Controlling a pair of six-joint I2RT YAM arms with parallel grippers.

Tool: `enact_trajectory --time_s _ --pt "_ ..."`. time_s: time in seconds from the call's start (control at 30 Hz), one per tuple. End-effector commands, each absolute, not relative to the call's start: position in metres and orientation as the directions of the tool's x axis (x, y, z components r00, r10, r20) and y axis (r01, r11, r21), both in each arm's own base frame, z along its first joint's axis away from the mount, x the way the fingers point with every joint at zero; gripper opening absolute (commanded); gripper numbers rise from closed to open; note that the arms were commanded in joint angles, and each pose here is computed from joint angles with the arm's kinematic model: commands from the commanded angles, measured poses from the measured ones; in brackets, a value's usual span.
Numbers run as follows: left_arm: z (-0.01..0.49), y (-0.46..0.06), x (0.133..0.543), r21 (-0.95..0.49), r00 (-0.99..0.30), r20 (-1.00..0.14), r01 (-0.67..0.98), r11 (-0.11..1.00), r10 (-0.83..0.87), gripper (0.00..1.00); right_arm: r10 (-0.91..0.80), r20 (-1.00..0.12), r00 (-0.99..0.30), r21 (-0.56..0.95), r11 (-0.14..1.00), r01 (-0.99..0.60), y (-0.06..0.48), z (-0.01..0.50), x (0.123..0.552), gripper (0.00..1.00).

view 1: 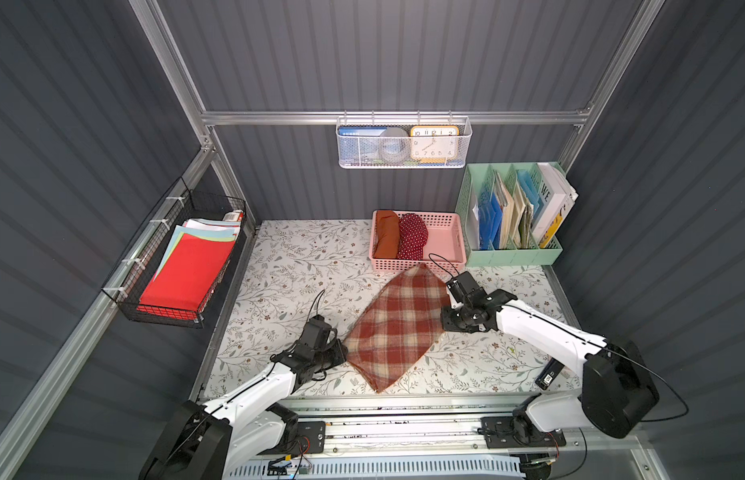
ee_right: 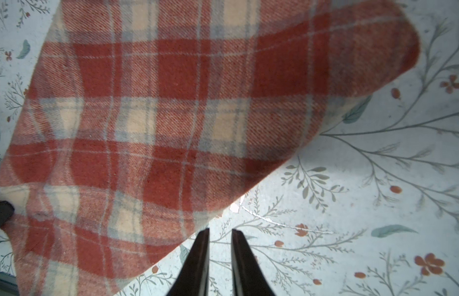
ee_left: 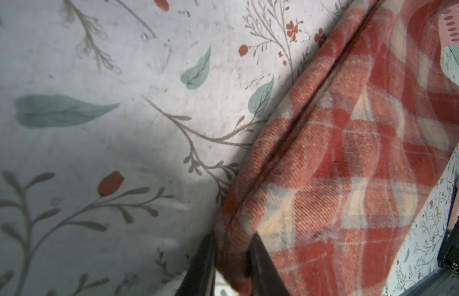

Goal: Roll up the skirts
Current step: Roll the skirt at the center of the board.

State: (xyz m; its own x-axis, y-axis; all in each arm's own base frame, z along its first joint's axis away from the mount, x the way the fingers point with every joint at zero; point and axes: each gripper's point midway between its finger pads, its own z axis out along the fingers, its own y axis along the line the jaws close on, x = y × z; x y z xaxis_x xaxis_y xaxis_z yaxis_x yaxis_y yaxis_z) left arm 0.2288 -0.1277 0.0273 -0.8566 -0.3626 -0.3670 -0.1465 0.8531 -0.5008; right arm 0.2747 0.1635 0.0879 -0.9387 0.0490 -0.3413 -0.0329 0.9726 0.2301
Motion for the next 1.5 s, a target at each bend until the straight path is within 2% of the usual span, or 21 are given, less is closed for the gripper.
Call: enact_trajectory --time_s 0.0,0.07,0.2,0.27,0.4,0.5,0.6,0.77,0.93,1.17,1.47 --pt "0.034 -0.130 0.231 -0.505 -0.855 -0.382 -0.125 0.854 -0.351 0.05 0.029 -0.327 -0.944 0.216 0.975 -0.045 0.163 0.085 0.259 0.22" --pt "0.044 -0.133 0.233 -0.524 -0.849 -0.391 -0.113 0.844 -0.356 0.00 -0.001 -0.333 -0.943 0.204 0.976 -0.073 0.166 0.082 0.251 0.22" --pt "0.069 -0.138 0.235 -0.551 -0.836 -0.398 -0.112 0.827 -0.378 0.00 -0.141 -0.410 -0.901 0.120 0.971 -0.207 0.187 0.088 0.229 0.26" --pt "0.080 -0.142 0.235 -0.567 -0.834 -0.393 -0.111 0.816 -0.386 0.00 -0.231 -0.463 -0.856 0.062 0.955 -0.291 0.204 0.095 0.217 0.34" --pt "0.099 -0.155 0.235 -0.592 -0.840 -0.384 -0.096 0.800 -0.385 0.00 -0.403 -0.594 -0.696 -0.069 0.888 -0.455 0.249 0.113 0.192 0.59" --pt "0.108 -0.165 0.236 -0.613 -0.849 -0.365 -0.090 0.785 -0.382 0.00 -0.449 -0.647 -0.616 -0.051 0.832 -0.553 0.290 0.122 0.169 0.66" --pt "0.108 -0.171 0.236 -0.625 -0.861 -0.339 -0.096 0.775 -0.379 0.00 -0.547 -0.655 -0.522 -0.129 0.761 -0.636 0.319 0.127 0.144 0.73" --pt "0.103 -0.179 0.232 -0.655 -0.881 -0.279 -0.118 0.746 -0.383 0.00 -0.722 -0.548 -0.422 -0.370 0.662 -0.652 0.319 0.122 0.128 0.83" --pt "0.101 -0.183 0.231 -0.667 -0.888 -0.252 -0.127 0.734 -0.383 0.00 -0.669 -0.609 -0.425 -0.243 0.668 -0.703 0.357 0.112 0.114 0.94" --pt "0.110 -0.181 0.229 -0.680 -0.879 -0.254 -0.135 0.721 -0.403 0.00 -0.670 -0.600 -0.438 -0.315 0.701 -0.640 0.392 0.090 0.127 0.99" --pt "0.113 -0.181 0.227 -0.689 -0.879 -0.241 -0.145 0.711 -0.412 0.00 -0.619 -0.604 -0.502 -0.418 0.782 -0.463 0.380 0.076 0.163 0.99"
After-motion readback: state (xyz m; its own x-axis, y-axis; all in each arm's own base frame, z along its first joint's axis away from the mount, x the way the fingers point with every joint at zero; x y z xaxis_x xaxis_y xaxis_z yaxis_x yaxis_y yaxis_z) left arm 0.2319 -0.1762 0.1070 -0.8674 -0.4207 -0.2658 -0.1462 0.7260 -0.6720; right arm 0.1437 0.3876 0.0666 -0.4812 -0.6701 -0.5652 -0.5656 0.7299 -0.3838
